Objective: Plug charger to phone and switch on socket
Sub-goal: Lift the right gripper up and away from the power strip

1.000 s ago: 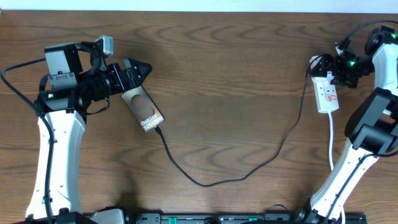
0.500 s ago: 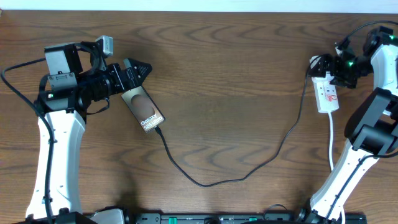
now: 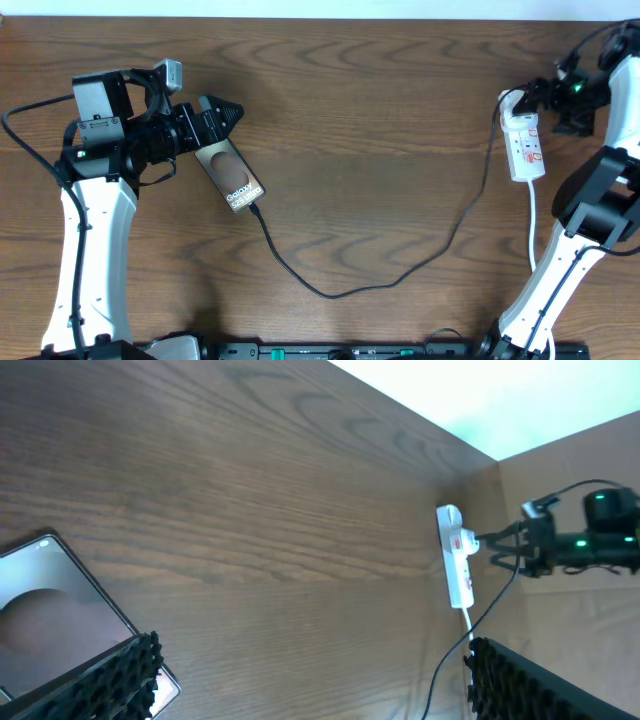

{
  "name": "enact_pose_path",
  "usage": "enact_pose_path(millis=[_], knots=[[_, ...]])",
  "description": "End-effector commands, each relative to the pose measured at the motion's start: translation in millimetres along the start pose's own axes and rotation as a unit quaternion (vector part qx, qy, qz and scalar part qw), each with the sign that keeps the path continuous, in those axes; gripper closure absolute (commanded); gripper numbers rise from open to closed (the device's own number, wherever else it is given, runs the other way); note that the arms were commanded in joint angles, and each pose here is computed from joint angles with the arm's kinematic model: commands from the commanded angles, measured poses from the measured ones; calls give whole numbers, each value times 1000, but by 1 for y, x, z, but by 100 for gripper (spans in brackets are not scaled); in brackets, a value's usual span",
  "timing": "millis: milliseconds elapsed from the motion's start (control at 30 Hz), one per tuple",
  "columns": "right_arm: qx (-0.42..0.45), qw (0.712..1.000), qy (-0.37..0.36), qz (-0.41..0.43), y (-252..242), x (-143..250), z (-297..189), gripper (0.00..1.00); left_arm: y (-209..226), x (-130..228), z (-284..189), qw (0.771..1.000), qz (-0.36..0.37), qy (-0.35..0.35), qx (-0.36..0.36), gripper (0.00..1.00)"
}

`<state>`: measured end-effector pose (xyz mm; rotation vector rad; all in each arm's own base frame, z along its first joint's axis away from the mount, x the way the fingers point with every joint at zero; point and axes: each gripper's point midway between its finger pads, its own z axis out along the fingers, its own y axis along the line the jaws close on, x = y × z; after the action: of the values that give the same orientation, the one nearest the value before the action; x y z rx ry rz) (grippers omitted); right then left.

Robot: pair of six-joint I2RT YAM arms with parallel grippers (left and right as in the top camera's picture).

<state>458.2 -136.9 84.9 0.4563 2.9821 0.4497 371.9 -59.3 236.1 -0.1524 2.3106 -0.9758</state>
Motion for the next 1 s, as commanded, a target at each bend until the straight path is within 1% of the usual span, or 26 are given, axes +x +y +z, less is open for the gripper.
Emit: enact_pose_path(millis=[0,167,267,367,500,533,567,733,967], knots=[[12,1000,-11,5,2,-2,-21,1,-4,-3,-2,1000,17,-5,-2,4],[10,1000,-7,8,10,5,-40,3,-4,-4,-2,1000,17,-5,-2,4],[11,999,-19,24,15,5,-57,4,-4,-3,-2,1000,17,-5,-2,5],[16,998,-43,40,20,3,-77,8,-4,-4,-2,1000,17,-5,-2,5],[42,994,-84,59,29,6,-112,5,-4,-3,-2,1000,17,-5,-2,5],[46,993,-94,60,32,7,-120,2,-4,-3,-2,1000,17,-5,-2,5],[48,992,-104,61,36,9,-129,1,-4,-3,-2,1000,17,-5,-2,4],[39,985,-155,64,61,21,-171,1,-4,-4,-2,1000,17,-5,-2,4],[25,979,-202,19,105,42,-211,1,-4,-3,-2,1000,17,-5,-2,5]])
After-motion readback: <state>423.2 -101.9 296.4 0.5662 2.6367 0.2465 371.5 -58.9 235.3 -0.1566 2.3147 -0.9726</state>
